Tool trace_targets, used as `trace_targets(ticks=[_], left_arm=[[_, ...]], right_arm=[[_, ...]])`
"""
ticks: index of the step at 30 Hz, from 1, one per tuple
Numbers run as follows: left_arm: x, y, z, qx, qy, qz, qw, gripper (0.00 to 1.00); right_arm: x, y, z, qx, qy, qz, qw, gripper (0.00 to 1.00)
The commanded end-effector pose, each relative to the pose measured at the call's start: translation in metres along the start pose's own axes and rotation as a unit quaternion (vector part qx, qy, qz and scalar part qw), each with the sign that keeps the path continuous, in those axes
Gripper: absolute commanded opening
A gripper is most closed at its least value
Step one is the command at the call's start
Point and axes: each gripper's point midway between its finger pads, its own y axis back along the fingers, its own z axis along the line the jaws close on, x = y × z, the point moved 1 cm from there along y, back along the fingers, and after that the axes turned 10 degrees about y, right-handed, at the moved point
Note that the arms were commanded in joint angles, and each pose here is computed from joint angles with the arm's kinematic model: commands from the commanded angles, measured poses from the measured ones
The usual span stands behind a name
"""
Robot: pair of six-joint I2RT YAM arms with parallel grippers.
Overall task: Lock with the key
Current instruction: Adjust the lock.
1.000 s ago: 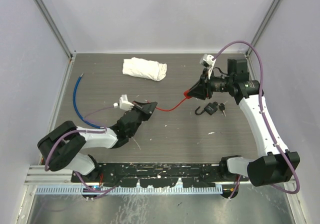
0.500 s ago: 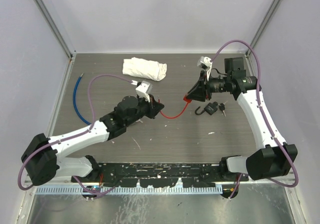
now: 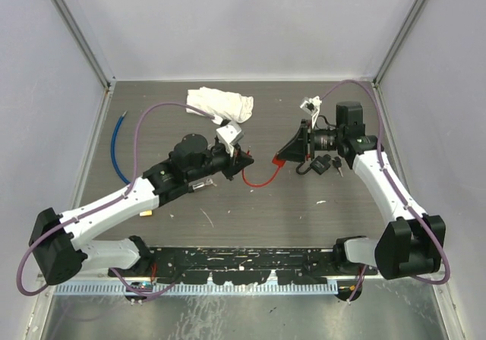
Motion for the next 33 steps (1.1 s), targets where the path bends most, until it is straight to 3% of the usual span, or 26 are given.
trace_targets(ticks=[1,16,26,33], left_arm=[[-0.038,0.001,-0.029,0.063,-0.02,-0.007,0.998,0.0],[-0.039,-0.002,-0.009,0.078,0.057,0.021,0.995,0.0],[-0.023,-0.028,-0.006,0.105,0.144,0.054,0.983,0.0],[-0.021,-0.045,0.015,0.096,0.282,0.019,0.954,0.0]], right_arm=[[-0.026,0.0,0.013,-0.027,-0.019,-0.053,0.998,0.01],[-0.015,-0.001,-0.016,0.003,-0.186,-0.095,0.978,0.01],[0.0,-0.006,-0.046,0.023,-0.24,-0.108,0.964,0.01],[0.003,-0.007,-0.061,0.034,-0.251,-0.123,0.96,0.01]])
